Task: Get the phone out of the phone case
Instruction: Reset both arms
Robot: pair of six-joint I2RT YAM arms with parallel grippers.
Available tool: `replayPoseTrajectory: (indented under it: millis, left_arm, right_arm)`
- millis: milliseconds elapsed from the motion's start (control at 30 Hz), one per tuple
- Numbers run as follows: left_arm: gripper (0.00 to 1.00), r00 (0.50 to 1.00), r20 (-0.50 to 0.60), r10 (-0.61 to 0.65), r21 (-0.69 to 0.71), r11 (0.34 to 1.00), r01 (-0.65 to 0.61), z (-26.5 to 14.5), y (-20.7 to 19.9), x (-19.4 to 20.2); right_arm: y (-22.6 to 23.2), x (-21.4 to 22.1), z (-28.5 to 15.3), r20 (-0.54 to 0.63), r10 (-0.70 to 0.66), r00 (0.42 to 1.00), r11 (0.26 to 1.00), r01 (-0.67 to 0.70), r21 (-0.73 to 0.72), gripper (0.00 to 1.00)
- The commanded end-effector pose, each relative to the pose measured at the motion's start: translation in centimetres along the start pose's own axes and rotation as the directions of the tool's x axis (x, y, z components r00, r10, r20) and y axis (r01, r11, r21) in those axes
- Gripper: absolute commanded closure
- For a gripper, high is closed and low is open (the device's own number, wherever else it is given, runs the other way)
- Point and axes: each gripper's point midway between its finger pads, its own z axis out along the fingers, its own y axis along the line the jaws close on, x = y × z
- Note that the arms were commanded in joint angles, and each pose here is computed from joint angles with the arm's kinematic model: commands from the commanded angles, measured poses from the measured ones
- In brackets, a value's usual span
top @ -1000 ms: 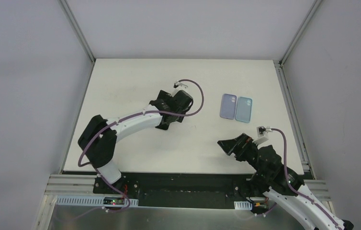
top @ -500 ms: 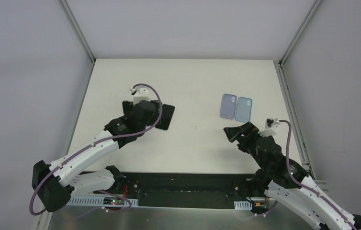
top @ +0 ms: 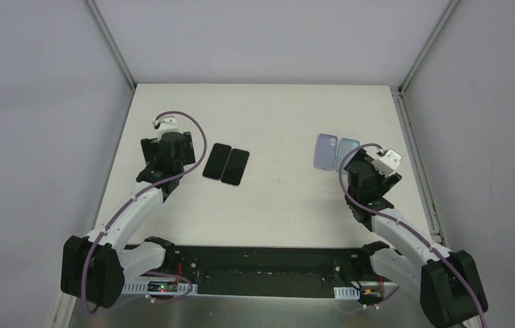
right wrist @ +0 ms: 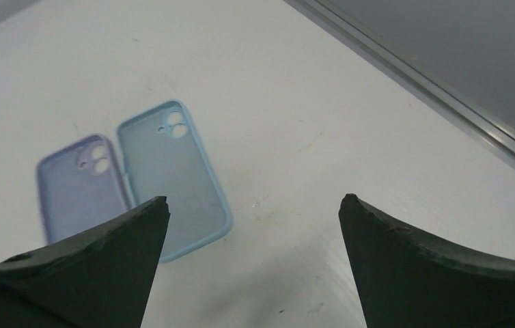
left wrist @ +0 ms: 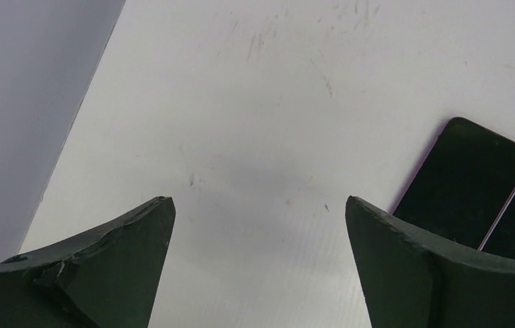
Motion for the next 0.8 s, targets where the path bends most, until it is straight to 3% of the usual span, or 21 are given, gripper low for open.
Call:
replayPoseTrajectory:
  millis: [0, 100, 200, 267, 333, 433, 600, 767]
  left_arm:
    - [0.01, 0.989, 0.138, 0.045, 0.099, 0.993, -0.059, 1.1, -1.6, -2.3]
    - [0.01, 0.986, 0.141, 0.091, 0.151, 0.982, -0.112, 2.2, -2.4, -0.8]
    - [0.01, 0.976, 0.202, 0.085, 0.207, 0.97, -0.127, 2.7, -3.2, 0.5]
    - [0.01, 0.966, 0.239, 0.103, 0.158, 0.977, -0.143, 3.2, -2.4, 0.2]
    - [0.01, 0.964, 0.265, 0.019, 0.168, 0.984, -0.066, 3.8, -1.8, -0.8]
    - [0.01, 0.967, 0.244, -0.068, 0.28, 0.96, -0.003, 4.4, -2.7, -1.3]
    - [0.0, 0.971, 0.24, -0.017, 0.283, 0.958, -0.053, 3.9, -2.1, -0.2]
    - [0.0, 0.982, 0.185, -0.024, 0.31, 0.95, -0.035, 3.0, -2.1, 3.0]
  right_arm:
    - [-0.6, -0.7, 2.4, 0.095, -0.018, 0.995, 1.0, 0.017, 0.016, 0.01]
    - [-1.3, 0.1, 3.7, 0.116, 0.009, 0.993, 0.999, -0.013, 0.032, 0.01]
    - [0.1, 0.1, 4.6, 0.13, 0.033, 0.991, 0.999, -0.028, -0.041, 0.01]
    - [0.9, 0.0, 5.2, 0.171, 0.035, 0.985, 0.997, -0.022, -0.076, 0.01]
    - [1.5, 0.6, 5.2, 0.155, -0.027, 0.988, 0.996, 0.039, -0.079, 0.01]
    - [1.3, 0.7, 4.9, 0.152, -0.009, 0.988, 0.996, 0.022, -0.086, 0.01]
    - [1.1, 0.7, 3.9, 0.201, 0.045, 0.979, 0.987, -0.013, -0.161, 0.01]
    - [1.3, 0.8, 4.8, 0.151, 0.037, 0.988, 0.989, -0.015, -0.148, 0.01]
